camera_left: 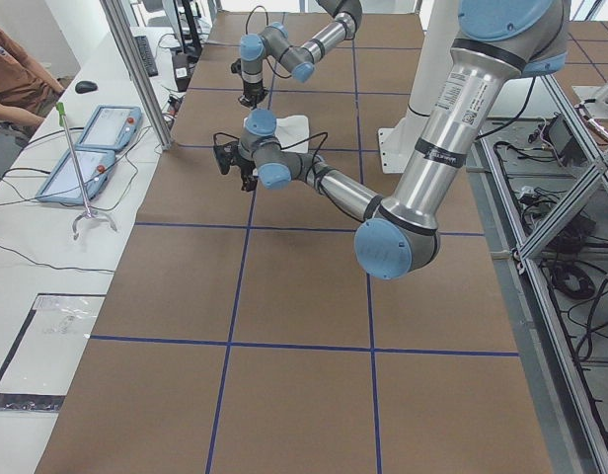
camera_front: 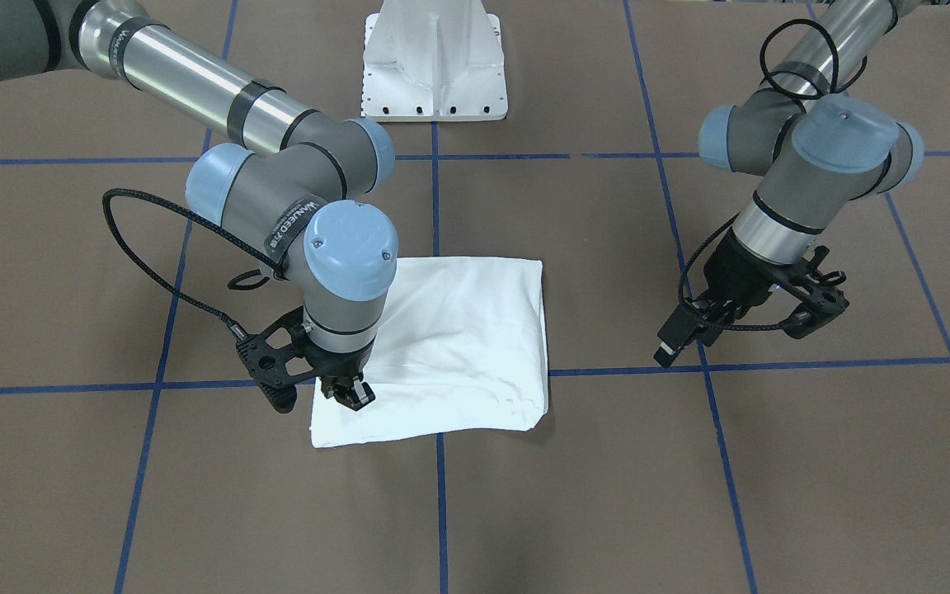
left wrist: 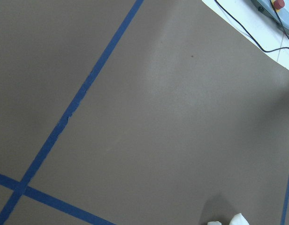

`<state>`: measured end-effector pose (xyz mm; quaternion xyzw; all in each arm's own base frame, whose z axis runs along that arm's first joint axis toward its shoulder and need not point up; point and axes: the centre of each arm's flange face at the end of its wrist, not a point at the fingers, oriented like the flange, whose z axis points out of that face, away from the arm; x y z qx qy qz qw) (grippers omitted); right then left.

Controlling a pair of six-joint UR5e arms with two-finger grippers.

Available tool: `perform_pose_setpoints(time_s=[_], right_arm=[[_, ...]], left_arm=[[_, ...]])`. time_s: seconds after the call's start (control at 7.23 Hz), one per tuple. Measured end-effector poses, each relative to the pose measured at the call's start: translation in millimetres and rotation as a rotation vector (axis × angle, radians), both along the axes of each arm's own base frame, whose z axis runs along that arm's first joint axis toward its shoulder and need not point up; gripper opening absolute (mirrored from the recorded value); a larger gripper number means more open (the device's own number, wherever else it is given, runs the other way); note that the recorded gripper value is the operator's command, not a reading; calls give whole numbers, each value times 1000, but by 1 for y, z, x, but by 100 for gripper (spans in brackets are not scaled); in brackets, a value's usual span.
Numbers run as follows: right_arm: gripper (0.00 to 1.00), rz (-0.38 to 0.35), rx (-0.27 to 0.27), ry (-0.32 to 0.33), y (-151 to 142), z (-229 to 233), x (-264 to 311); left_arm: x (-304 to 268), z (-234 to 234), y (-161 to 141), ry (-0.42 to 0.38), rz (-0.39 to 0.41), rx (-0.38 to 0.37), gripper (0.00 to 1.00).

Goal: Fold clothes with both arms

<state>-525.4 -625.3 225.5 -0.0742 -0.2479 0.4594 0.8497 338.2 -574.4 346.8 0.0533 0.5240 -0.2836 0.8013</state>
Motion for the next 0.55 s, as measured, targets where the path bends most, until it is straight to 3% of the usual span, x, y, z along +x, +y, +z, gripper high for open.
perform_pose_setpoints(time_s=[0.14, 0.55], right_arm=[[100, -11, -9, 16, 2, 3, 1], [100, -62, 10, 45, 1, 17, 5]], left_arm=[[0, -1, 0, 1, 0, 1, 100], [0, -3, 0, 5, 0, 5, 100]])
